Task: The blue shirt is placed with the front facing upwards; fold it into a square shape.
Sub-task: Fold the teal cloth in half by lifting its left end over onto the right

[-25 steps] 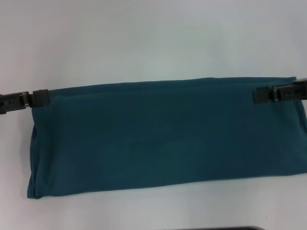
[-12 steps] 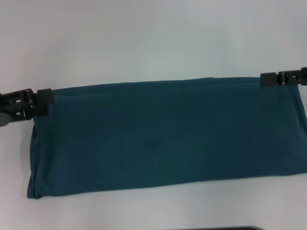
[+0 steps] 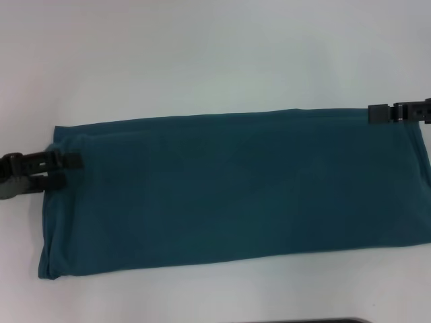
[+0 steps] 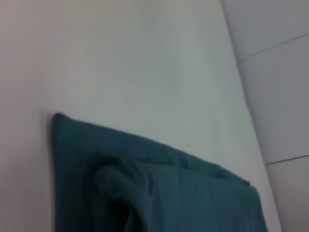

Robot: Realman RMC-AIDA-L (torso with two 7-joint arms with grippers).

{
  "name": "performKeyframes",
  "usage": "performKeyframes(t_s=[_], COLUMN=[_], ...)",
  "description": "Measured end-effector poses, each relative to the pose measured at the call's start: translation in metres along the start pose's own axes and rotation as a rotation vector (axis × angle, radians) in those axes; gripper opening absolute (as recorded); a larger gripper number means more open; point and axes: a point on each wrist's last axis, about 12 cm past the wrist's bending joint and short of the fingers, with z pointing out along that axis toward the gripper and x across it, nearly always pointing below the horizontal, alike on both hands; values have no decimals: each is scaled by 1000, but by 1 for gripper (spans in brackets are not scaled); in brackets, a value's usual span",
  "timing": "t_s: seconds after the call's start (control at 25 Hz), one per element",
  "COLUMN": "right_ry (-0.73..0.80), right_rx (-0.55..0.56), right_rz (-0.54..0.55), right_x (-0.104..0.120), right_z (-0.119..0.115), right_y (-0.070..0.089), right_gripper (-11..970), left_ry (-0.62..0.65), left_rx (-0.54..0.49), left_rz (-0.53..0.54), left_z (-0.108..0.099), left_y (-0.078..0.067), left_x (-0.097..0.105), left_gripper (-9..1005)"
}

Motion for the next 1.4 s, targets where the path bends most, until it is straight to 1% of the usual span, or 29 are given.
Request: performKeyframes(t_s=[0.12,0.4,0.64,0.88,0.96,1.2,1.4], right_ry=[0,-1,0,-2,-3,-4,-10], right_rx=[-1,-3,-6,-6,-6,-8,-3], right_rz=[7,11,14,16,16,17,13], right_x=[2,3,3,4,4,3,1], right_z=[0,1,2,2,2,1,1], right_y=[0,-1,0,0,0,0,0], right_gripper=[894,894,894,894,894,894,894], left_ry=[14,3,23,40,51,40,49], left_rx=[-26,-91,-119,-115,-92,-42,-40], left_rz=[-7,-17,-8,-2,3,6,-8], left_z=[0,0,6,7,3,-19,-18], left_y=[3,10,10,8,5,-2,0], left_x=[1,0,-4,-4,-4,1,5], left_gripper=[919,918,918,917,917,917,917])
